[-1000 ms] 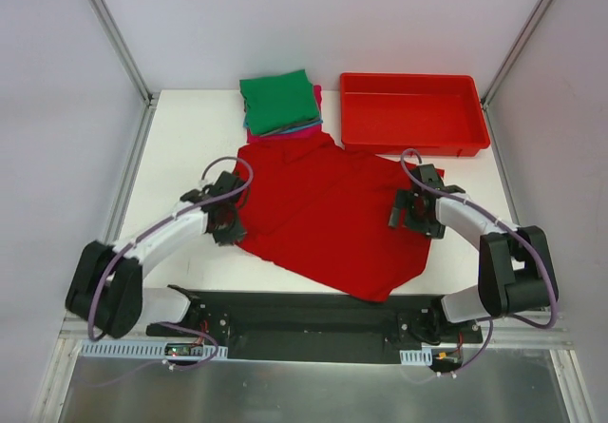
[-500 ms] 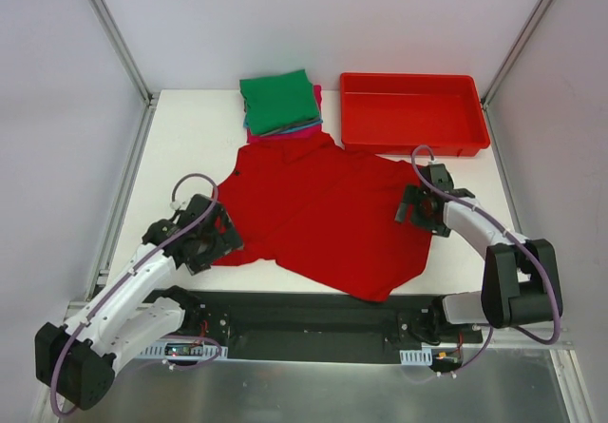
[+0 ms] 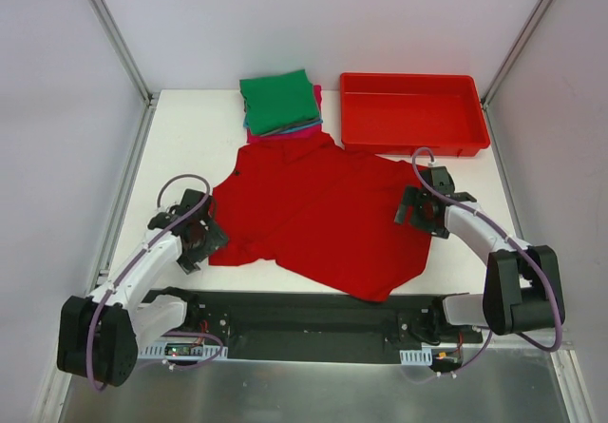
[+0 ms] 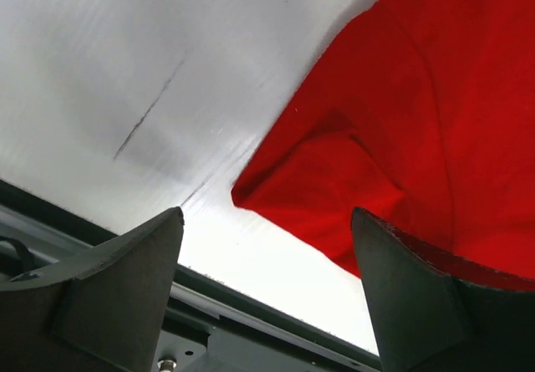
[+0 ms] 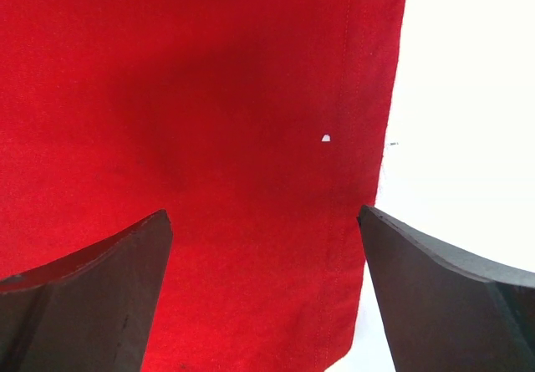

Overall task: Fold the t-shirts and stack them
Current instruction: Flatten out the tshirt

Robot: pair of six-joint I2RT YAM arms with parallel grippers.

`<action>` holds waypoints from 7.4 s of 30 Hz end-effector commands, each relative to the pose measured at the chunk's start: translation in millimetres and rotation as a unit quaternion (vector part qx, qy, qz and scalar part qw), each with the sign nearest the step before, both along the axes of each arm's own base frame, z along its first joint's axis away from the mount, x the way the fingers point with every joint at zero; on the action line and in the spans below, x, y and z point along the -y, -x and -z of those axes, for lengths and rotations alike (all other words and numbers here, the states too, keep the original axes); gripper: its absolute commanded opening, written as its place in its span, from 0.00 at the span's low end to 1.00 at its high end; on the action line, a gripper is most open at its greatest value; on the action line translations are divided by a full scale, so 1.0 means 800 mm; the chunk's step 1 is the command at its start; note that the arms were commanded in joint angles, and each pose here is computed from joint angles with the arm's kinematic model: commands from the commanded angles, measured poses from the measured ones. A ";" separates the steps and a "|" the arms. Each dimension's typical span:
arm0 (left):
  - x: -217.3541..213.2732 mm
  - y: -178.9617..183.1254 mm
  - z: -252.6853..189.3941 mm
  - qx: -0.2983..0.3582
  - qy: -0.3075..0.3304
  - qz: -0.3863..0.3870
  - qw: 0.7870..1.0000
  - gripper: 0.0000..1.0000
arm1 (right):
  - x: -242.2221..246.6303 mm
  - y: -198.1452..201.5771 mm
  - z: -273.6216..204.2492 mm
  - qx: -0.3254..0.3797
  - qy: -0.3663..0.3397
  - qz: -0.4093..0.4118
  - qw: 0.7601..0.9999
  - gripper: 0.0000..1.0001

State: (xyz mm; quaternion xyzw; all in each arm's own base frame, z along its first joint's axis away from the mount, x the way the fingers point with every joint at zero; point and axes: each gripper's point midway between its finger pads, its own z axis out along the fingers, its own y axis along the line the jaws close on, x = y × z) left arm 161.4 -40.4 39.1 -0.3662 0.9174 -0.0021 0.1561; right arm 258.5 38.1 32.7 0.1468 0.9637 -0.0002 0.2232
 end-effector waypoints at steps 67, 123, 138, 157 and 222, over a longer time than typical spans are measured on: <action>0.053 -0.054 0.015 0.071 0.092 0.121 0.986 0.00 | -0.116 0.037 -0.049 0.006 0.008 -0.030 0.999 0.20; 0.061 -0.050 0.021 0.056 0.107 0.135 0.983 0.00 | -0.205 0.085 0.016 -0.032 -0.163 -0.119 0.979 0.40; 0.059 -0.051 0.020 0.059 0.104 0.134 0.984 0.00 | -0.181 0.071 -0.024 0.037 -0.136 -0.109 0.984 0.01; 0.077 -0.076 -0.046 0.157 0.137 0.148 0.967 0.00 | -0.122 -0.011 -0.187 0.403 -0.060 -0.118 0.905 0.00; 0.098 -0.438 -0.143 0.220 -0.001 0.197 0.956 0.69 | 0.029 -0.174 -0.177 0.376 0.019 0.111 0.920 0.60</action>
